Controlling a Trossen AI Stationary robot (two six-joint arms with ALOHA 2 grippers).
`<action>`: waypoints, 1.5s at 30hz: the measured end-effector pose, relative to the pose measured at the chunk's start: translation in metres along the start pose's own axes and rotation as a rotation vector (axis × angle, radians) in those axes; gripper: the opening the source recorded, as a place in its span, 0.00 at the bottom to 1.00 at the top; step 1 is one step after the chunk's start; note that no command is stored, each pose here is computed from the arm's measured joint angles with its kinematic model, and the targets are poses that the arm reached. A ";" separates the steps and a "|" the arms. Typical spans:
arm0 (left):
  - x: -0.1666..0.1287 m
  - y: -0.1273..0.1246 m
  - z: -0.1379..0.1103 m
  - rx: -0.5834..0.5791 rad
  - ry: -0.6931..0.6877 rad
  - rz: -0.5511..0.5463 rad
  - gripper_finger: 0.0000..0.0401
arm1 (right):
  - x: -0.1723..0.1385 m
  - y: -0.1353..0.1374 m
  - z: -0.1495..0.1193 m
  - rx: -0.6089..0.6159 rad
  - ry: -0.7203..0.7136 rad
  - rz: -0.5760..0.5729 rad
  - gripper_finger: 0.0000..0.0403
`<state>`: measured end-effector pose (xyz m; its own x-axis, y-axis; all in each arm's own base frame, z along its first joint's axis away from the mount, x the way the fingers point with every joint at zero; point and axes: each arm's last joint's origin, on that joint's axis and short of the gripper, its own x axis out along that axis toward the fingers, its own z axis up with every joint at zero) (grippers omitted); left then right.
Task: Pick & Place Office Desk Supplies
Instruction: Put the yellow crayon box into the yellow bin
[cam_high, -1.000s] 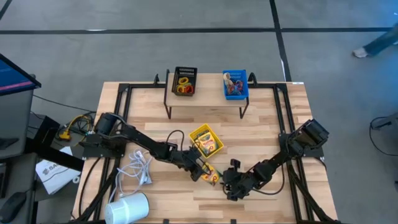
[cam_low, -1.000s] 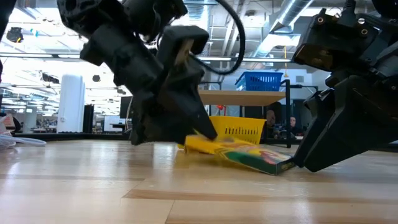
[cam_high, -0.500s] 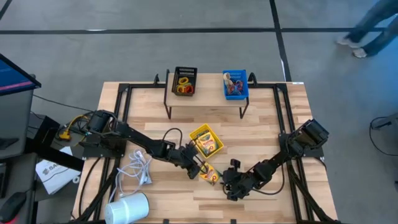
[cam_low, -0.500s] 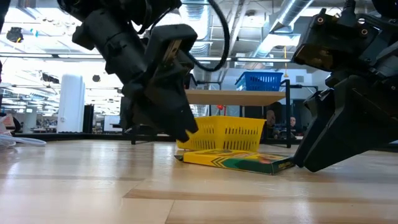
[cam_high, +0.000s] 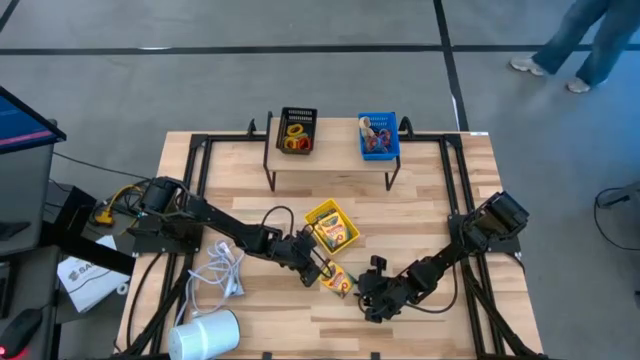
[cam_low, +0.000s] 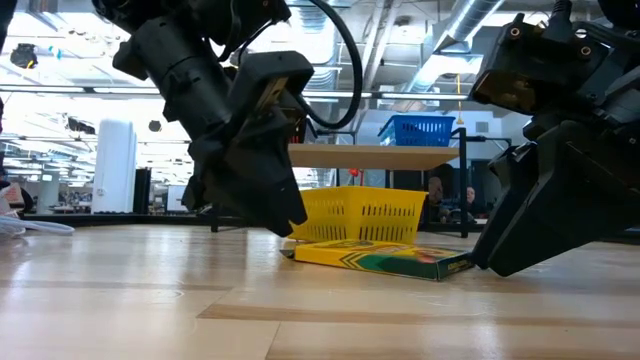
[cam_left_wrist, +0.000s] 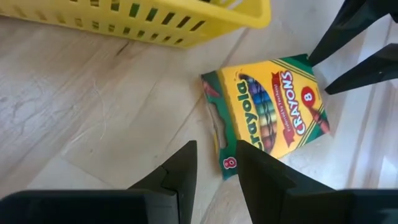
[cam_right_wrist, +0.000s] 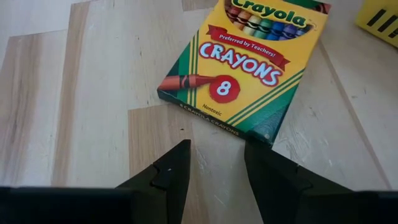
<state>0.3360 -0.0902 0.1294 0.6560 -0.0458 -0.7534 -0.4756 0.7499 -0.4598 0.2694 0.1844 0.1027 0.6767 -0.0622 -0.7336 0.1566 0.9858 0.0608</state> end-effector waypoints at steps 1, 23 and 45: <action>0.000 0.000 0.000 -0.008 0.000 -0.001 0.26 | 0.000 0.000 0.000 0.000 0.000 0.000 0.37; 0.006 0.006 -0.009 -0.083 0.052 -0.093 0.26 | 0.000 0.000 0.000 -0.001 0.002 0.004 0.37; 0.006 0.015 -0.022 -0.151 0.029 -0.169 0.26 | 0.000 0.000 0.000 0.000 0.002 0.006 0.37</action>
<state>0.3200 -0.0935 0.1071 0.7177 -0.1827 -0.6720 -0.4441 0.6232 -0.6438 0.2693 0.1847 0.1029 0.6762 -0.0564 -0.7346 0.1530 0.9861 0.0650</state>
